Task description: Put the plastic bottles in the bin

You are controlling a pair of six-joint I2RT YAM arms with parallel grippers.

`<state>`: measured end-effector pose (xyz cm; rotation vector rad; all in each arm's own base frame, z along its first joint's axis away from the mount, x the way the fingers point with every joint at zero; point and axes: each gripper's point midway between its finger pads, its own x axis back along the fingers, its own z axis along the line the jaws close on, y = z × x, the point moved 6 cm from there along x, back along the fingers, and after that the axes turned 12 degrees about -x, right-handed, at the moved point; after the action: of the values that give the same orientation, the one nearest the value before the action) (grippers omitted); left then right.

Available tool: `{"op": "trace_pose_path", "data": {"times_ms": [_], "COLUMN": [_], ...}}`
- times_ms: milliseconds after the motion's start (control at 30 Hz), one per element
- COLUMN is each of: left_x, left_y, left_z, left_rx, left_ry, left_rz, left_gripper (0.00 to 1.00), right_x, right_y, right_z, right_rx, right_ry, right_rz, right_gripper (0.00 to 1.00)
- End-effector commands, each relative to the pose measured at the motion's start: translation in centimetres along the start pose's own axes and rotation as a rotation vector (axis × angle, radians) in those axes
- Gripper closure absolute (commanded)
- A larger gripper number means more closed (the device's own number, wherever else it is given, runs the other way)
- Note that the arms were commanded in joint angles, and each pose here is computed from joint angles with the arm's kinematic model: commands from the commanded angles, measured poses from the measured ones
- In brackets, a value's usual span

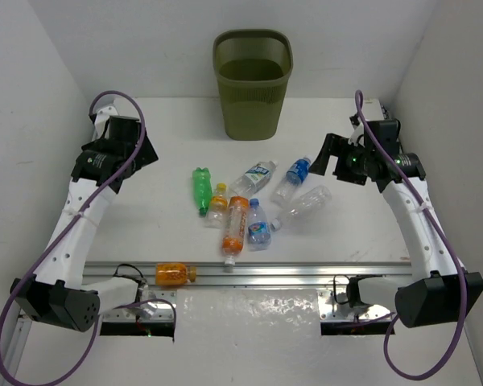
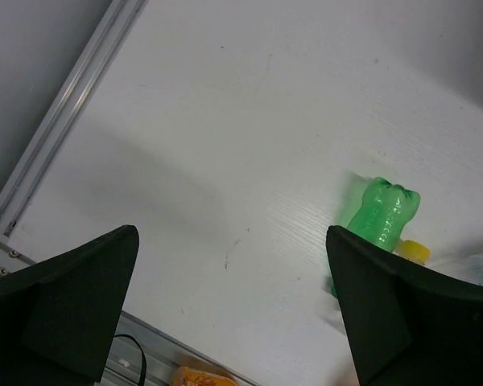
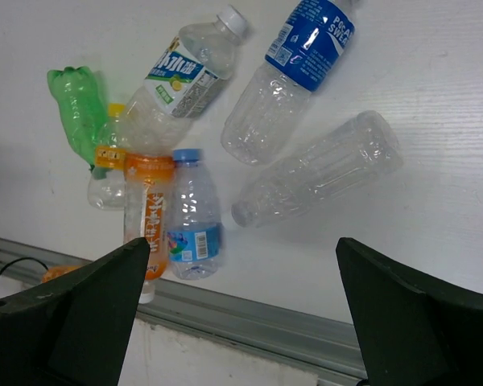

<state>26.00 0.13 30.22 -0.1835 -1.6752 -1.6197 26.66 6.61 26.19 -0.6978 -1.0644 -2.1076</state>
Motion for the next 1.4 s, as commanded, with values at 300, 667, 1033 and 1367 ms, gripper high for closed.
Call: {"op": "trace_pose_path", "data": {"times_ms": [300,667,1033,1367], "left_x": [3.0,7.6,9.5,9.2], "left_y": [3.7,5.9,4.6,4.3], "left_z": [0.8,4.3,5.8,5.1], "left_rx": [0.219,0.418,0.416,0.376], "left_ry": [0.028,0.124,0.103,0.074], "left_rz": [-0.096,-0.199,-0.224,-0.203], "left_gripper": [0.0,0.0,0.0,0.0], "right_x": [-1.9,-10.9,-13.1,-16.6], "right_y": [-1.4,-19.0,-32.4,-37.4], "right_z": [8.2,22.7,22.0,21.0], "right_rx": [0.416,1.011,1.15,1.185], "right_ry": [0.258,0.569,0.836,0.825], "right_rz": [0.023,0.26,0.536,0.615], "right_gripper": [0.01,0.06,0.13,0.16]}}
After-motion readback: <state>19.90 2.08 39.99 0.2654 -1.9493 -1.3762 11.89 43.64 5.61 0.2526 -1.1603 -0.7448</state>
